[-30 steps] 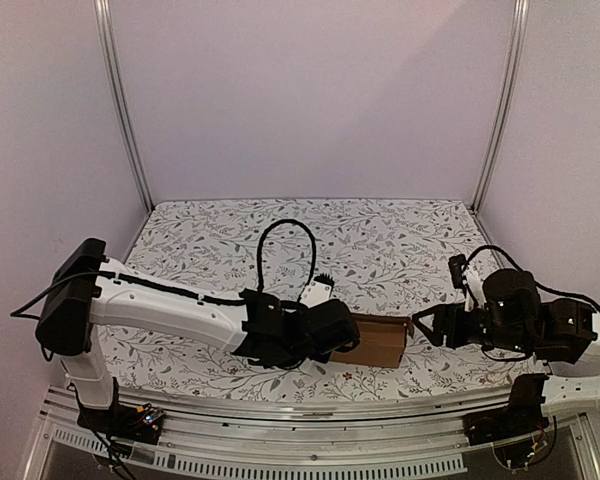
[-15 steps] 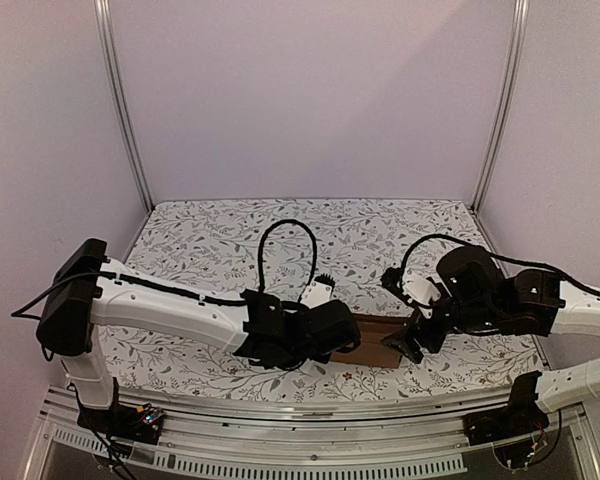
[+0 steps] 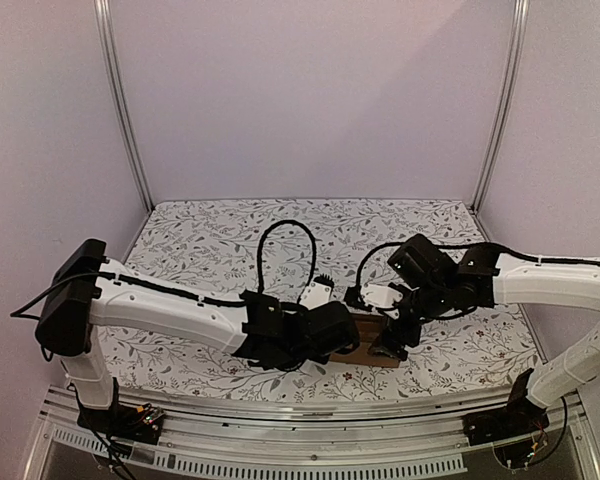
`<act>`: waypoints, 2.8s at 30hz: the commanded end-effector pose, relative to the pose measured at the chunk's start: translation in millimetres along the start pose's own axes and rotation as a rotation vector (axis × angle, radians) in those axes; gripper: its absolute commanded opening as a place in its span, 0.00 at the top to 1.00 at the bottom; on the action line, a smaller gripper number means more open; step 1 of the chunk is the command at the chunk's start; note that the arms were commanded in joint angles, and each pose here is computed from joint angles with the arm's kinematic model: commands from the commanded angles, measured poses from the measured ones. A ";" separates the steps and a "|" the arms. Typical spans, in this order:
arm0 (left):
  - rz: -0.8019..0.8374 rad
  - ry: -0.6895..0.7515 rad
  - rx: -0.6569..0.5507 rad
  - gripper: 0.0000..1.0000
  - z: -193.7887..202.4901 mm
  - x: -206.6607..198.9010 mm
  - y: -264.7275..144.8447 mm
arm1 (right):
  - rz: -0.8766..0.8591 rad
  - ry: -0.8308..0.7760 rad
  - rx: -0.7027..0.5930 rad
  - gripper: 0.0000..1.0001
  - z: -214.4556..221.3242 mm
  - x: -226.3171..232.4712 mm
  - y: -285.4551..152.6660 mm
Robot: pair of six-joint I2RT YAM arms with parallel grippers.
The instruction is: Fold the paper box
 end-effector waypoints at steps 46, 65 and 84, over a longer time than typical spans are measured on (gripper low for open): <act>0.480 0.065 0.171 0.32 28.0 43.8 -56.4 | -0.002 -0.003 0.046 0.52 -0.9 7.5 15.9; 0.824 0.145 -0.135 0.01 11.5 103.0 -90.9 | -0.217 -0.165 -0.128 0.55 -16.4 39.9 -34.6; 1.018 0.244 -0.170 0.00 8.8 99.7 -109.5 | -0.377 -0.229 -0.276 0.55 -58.1 49.8 -62.1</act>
Point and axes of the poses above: each gripper's point midway between its finger pads, its own y axis out along the fingers, its own x axis along the line the jaws close on, z = x × y, the point moved 9 cm from there along -y, back along the fingers, and after that the axes turned 7 degrees about -y, right-handed, at the moved point
